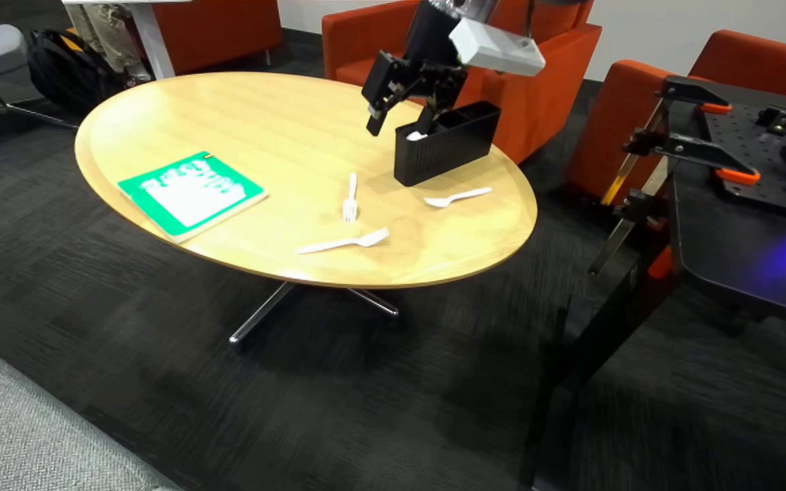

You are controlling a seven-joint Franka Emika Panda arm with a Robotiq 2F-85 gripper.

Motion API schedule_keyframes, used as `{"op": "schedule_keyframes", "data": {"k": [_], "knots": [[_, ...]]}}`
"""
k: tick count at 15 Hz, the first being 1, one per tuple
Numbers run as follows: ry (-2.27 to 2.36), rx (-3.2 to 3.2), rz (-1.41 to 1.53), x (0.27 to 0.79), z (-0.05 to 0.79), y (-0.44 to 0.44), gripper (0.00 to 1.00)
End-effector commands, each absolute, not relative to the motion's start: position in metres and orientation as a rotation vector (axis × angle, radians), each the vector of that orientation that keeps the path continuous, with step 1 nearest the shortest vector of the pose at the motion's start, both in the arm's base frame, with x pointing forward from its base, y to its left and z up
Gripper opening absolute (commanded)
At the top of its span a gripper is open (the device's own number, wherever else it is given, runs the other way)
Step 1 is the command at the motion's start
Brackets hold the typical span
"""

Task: Get the fork from the object and put it on the table

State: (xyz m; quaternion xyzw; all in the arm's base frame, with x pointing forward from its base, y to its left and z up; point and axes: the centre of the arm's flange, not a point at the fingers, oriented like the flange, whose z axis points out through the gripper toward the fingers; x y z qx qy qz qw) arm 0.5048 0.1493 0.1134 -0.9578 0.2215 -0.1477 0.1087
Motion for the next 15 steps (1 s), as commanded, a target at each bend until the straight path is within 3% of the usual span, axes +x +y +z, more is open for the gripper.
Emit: {"op": "schedule_keyframes", "data": {"k": [1, 15], "knots": [[0.562, -2.918, -0.407, 0.471, 0.175, 0.141, 1.0], [0.308, -3.074, -0.446, 0.441, 0.218, 0.14, 1.0]]}}
